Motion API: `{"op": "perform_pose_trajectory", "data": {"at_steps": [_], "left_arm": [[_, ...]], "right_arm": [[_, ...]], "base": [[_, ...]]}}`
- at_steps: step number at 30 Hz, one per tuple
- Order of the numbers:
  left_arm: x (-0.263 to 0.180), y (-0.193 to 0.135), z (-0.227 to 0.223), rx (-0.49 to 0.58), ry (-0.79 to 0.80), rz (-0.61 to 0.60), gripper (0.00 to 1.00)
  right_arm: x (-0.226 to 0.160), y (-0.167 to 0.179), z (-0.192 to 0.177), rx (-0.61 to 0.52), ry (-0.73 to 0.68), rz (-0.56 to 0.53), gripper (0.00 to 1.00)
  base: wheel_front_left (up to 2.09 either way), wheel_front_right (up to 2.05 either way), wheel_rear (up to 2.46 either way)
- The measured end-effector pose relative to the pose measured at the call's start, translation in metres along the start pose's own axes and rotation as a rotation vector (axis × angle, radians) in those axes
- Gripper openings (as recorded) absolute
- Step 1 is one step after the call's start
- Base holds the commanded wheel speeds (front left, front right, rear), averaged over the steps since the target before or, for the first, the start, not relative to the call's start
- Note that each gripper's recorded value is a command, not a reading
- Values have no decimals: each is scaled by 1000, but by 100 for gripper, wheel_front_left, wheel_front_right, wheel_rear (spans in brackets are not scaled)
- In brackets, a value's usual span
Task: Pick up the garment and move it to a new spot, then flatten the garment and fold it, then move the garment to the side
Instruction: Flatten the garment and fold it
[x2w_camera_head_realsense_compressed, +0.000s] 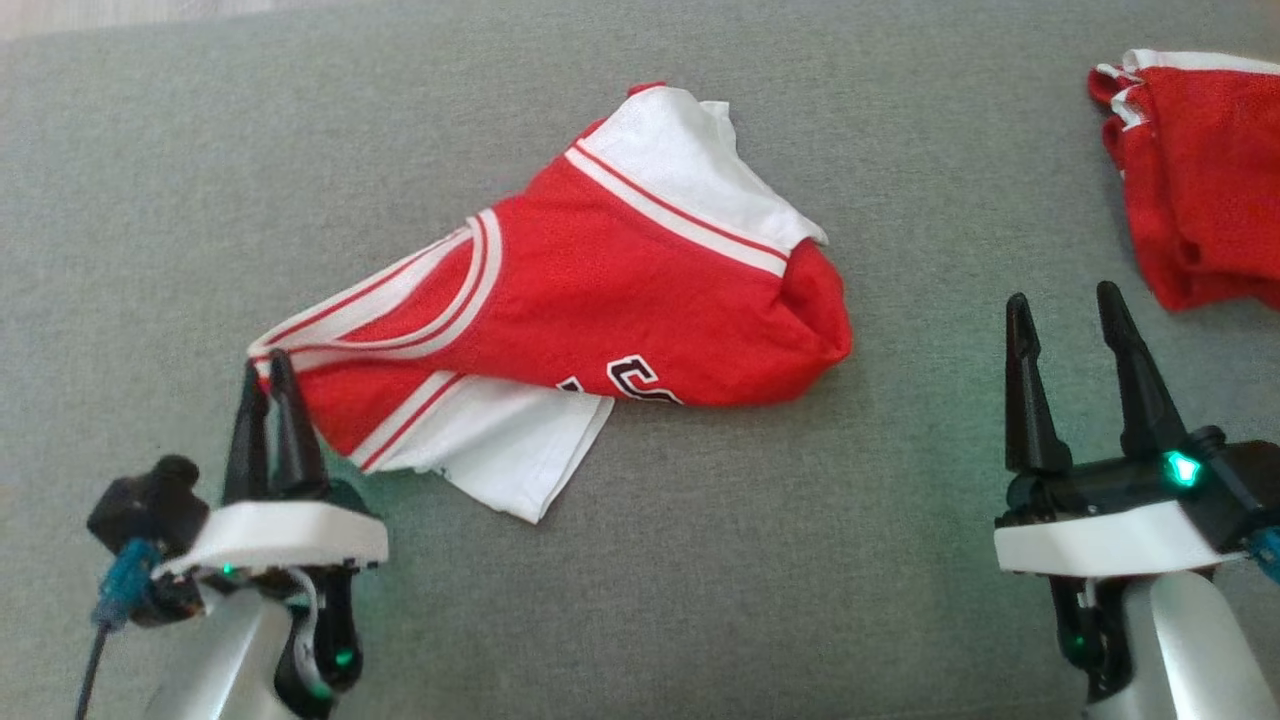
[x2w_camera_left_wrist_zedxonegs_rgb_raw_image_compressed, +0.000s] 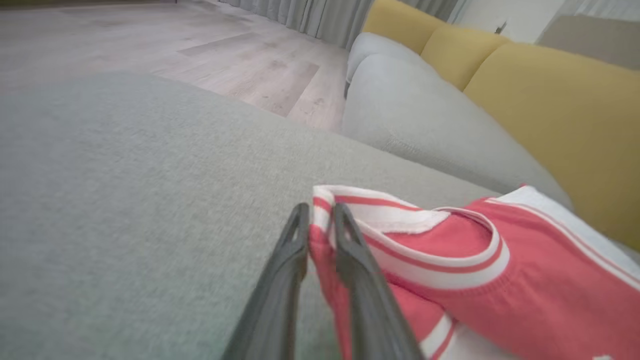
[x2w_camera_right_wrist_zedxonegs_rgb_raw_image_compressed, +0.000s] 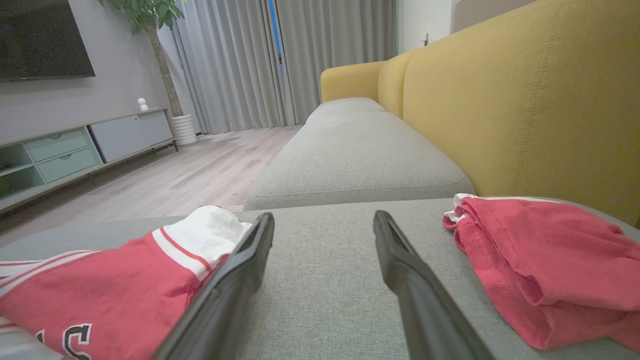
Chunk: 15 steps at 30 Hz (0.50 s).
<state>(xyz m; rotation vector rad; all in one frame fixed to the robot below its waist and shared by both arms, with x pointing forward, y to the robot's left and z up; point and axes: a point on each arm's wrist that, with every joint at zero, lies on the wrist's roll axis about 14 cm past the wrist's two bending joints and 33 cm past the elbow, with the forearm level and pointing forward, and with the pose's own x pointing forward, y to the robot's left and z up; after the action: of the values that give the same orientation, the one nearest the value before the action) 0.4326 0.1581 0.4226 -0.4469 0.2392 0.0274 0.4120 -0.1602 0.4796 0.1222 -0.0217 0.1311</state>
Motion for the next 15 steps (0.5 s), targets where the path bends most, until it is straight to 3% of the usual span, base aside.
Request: {"op": "perform_pose_trajectory", "data": {"at_steps": [1, 4, 9, 12, 15], "left_arm": [[-4, 3, -2, 32, 4, 7, 100], [-1, -7, 12, 152, -48, -36, 100], [24, -77, 29, 274, -118, -253, 100], [42, -104, 8, 302, -18, -319, 100], [55, -106, -27, 347, 127, -317, 100]], "right_arm": [[1, 0, -1, 0, 2, 2, 100], [2, 2, -5, 2, 12, 6, 100], [2, 1, -15, 5, 41, 5, 100], [1, -2, -20, 3, 54, -3, 100], [2, -8, -20, -3, 56, -18, 100]], "base": [[0, 0, 0], [0, 0, 0], [0, 0, 0], [0, 0, 0], [0, 0, 0]]}}
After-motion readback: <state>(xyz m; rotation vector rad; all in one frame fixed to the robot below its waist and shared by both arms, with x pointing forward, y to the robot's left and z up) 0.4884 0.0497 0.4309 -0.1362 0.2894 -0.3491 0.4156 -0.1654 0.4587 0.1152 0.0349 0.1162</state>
